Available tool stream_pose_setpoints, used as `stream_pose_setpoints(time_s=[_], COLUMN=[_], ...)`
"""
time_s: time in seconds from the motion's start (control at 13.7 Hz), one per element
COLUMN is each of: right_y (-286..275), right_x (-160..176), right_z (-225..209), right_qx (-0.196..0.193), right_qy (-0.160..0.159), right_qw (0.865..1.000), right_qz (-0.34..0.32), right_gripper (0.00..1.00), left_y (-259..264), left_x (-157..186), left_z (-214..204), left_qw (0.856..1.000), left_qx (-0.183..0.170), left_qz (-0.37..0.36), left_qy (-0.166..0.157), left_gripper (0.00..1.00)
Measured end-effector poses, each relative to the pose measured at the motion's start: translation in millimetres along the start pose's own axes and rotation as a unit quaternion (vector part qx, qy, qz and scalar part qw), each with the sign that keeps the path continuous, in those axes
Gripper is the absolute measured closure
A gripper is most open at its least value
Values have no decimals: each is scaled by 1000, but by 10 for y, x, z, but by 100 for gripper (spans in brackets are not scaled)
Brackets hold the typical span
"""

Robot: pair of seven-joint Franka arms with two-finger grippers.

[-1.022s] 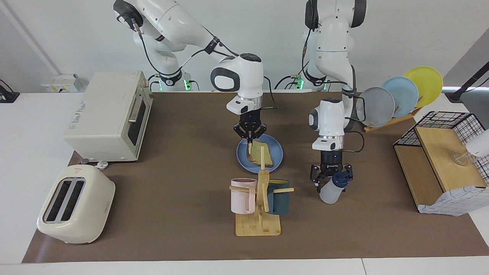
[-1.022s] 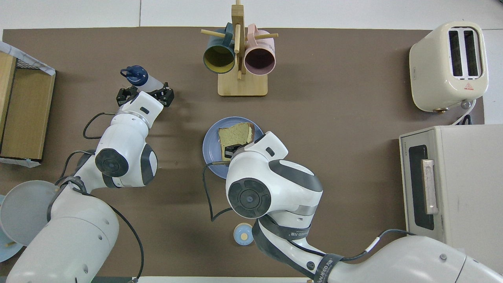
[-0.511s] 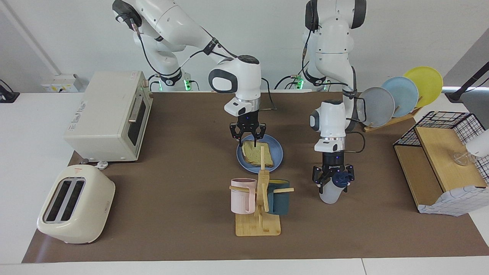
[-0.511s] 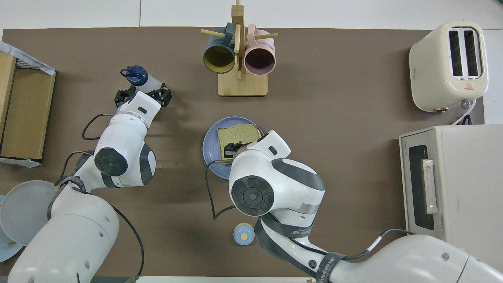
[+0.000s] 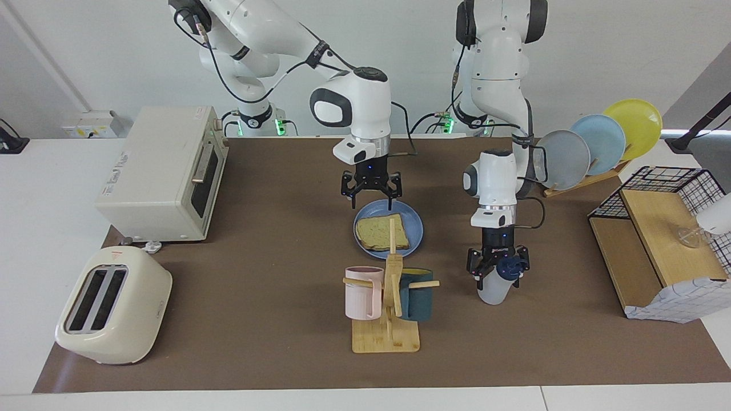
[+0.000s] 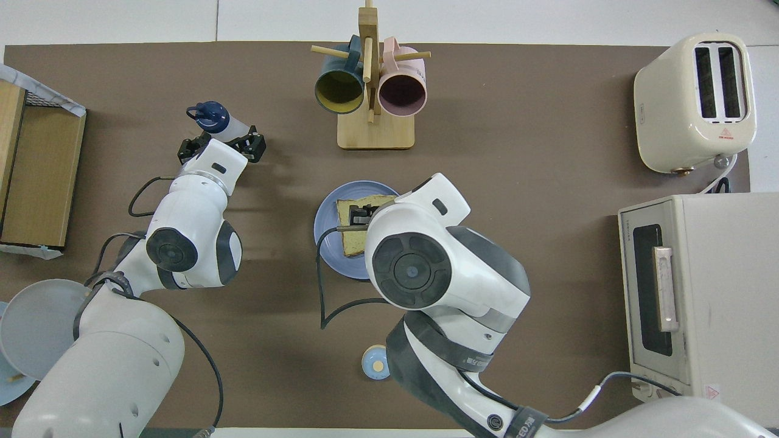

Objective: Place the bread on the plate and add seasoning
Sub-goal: 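Withdraw the right gripper while the left gripper lifts the bottle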

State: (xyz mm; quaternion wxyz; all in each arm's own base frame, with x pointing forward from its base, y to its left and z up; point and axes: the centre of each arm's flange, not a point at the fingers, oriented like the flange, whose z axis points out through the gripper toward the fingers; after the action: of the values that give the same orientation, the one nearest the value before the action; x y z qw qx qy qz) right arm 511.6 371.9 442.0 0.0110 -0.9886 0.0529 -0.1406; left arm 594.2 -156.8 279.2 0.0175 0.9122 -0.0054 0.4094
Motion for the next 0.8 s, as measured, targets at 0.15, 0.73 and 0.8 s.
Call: stream_pose_setpoints(time_s=[0.15,0.73,0.8], right_y=[423,3245,3544], right_x=[361,1197,1187], right_z=[-179,-1262,-1439], right_qx=[-16,-33,-29], right_qy=[-23,-150,-162], right_qw=[999,988,986], right_qz=[-17,-31,-25], right_gripper=[0,0,0], left_y=[1,-23,-30], left_x=[0,87,114], left_z=[1,11,18], left_qw=[1000,1000,1000], left_qx=[0,1,1], left_qz=[-4,-18,-18], left_qy=[0,8,11], left_gripper=[0,44,44])
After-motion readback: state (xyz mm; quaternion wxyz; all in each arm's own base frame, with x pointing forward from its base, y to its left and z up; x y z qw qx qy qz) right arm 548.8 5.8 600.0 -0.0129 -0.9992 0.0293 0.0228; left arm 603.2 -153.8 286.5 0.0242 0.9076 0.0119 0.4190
